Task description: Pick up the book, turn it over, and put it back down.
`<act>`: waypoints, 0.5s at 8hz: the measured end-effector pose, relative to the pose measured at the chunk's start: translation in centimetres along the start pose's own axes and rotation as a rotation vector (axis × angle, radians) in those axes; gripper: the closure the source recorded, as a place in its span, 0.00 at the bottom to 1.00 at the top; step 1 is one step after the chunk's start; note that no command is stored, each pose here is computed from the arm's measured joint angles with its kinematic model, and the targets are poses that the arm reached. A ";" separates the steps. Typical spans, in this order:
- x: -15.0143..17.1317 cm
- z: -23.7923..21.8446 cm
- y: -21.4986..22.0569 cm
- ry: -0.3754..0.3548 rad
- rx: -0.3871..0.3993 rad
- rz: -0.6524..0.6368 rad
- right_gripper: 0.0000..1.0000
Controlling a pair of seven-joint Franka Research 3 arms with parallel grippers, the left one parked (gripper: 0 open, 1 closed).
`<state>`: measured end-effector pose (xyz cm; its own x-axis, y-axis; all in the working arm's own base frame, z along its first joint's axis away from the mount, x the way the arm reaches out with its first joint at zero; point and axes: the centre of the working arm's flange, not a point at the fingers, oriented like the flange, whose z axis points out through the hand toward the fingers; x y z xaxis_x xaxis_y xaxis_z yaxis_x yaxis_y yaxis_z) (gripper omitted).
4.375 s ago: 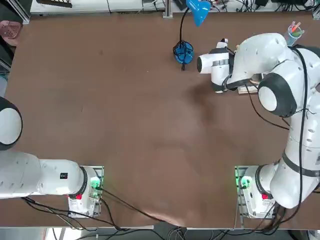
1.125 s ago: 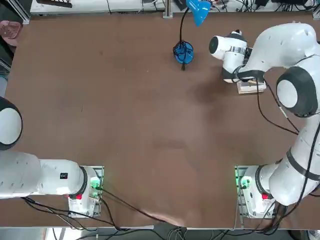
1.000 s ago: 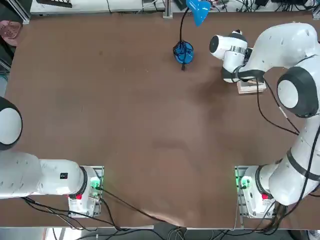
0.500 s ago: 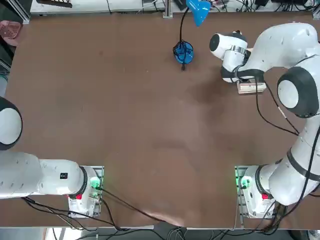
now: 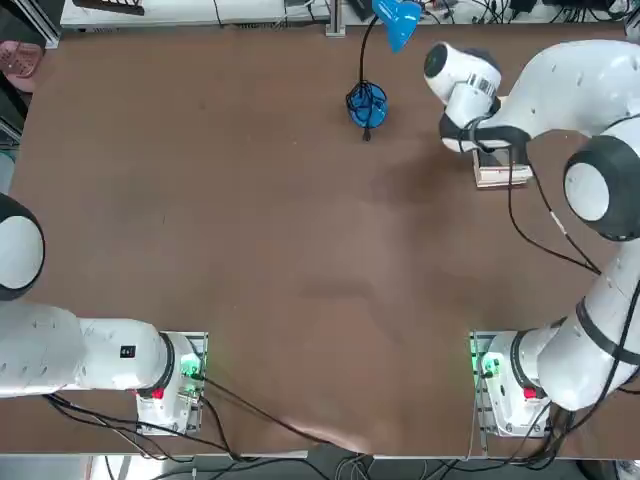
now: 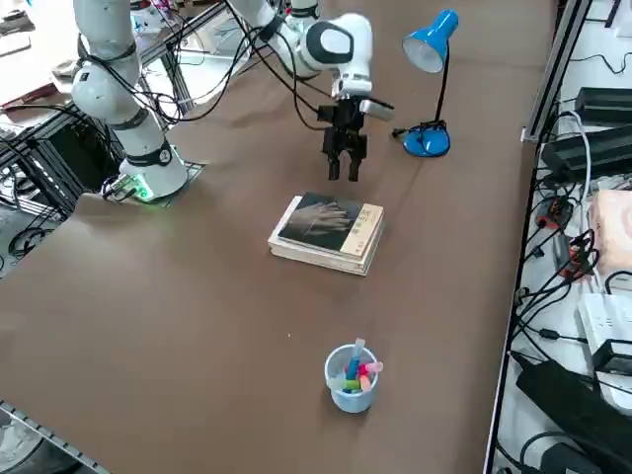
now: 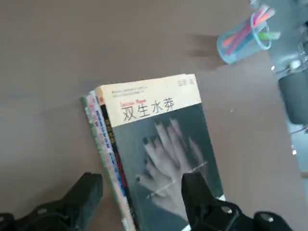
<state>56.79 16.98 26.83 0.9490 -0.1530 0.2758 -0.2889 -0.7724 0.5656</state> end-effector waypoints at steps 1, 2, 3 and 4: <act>1.6 -2.4 1.4 -0.035 0.059 -0.005 0.00; 3.2 -4.5 3.5 -0.074 0.105 -0.025 0.00; 4.7 -6.2 5.9 -0.111 0.145 -0.057 0.00; 6.1 -7.6 8.2 -0.146 0.182 -0.095 0.00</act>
<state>59.22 14.39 39.04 0.9829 -0.1514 0.1051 -0.1822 -0.8840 0.4306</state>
